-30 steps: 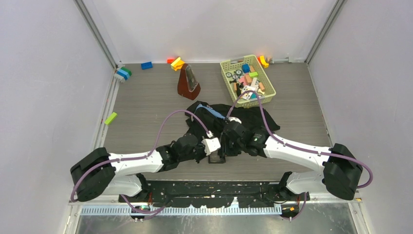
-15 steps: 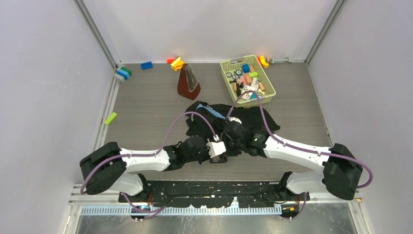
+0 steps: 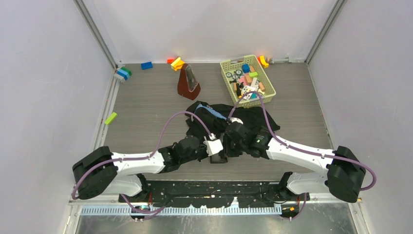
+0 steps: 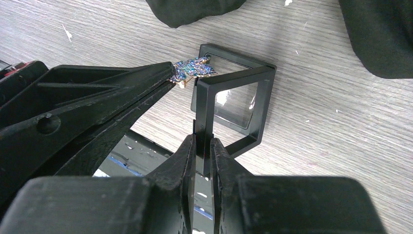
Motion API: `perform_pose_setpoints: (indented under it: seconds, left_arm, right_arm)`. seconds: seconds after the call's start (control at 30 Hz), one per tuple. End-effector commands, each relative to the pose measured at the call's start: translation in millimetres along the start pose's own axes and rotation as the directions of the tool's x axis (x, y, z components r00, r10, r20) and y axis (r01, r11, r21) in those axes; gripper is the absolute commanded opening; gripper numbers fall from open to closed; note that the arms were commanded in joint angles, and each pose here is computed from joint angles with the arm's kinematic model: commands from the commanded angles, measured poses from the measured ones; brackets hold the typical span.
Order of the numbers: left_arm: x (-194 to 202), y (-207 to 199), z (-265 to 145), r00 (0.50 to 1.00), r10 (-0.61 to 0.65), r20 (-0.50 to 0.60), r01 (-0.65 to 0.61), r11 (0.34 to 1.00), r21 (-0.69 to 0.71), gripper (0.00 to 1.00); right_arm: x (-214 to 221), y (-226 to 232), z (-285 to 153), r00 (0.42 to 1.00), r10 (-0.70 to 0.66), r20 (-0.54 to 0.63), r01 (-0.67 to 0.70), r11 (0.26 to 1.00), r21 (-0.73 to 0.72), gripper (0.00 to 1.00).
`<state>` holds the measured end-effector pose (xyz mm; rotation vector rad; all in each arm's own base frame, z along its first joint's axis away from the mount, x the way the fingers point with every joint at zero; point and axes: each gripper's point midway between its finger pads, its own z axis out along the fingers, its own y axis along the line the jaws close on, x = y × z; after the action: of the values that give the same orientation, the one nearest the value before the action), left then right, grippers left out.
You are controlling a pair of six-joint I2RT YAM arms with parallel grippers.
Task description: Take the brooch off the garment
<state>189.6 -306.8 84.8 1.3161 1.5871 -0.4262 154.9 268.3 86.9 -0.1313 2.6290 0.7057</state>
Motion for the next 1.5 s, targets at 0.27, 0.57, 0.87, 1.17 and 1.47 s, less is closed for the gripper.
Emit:
perform_pose_setpoints:
  seconds: [0.27,0.57,0.87,1.17,1.47]
  left_arm:
    - [-15.7,2.5,11.6,0.999,0.018,0.043,-0.018,1.0,-0.002,0.0]
    - [-15.9,-5.3,15.4,0.999,0.016,0.045,-0.018,0.999,0.041,0.0]
    - [-4.1,-15.1,20.4,1.0,0.003,-0.018,-0.002,0.996,0.091,0.0]
    - [0.8,-16.5,16.4,0.999,-0.006,-0.033,0.009,0.996,0.093,0.28]
    - [-12.4,-33.4,7.8,0.999,-0.034,0.022,0.029,0.981,0.19,0.37]
  right_arm:
    - [-13.9,13.7,-4.6,0.997,0.039,0.061,-0.035,0.997,-0.063,0.0]
    - [-9.4,17.3,-0.5,0.998,0.051,0.034,-0.047,0.995,-0.092,0.0]
    - [-10.7,16.6,1.0,0.997,0.066,0.038,-0.063,0.994,-0.095,0.0]
    - [-10.7,12.8,1.0,0.996,0.073,0.041,-0.069,0.994,-0.089,0.0]
    - [-12.9,11.3,1.4,0.996,0.079,0.045,-0.074,0.994,-0.086,0.0]
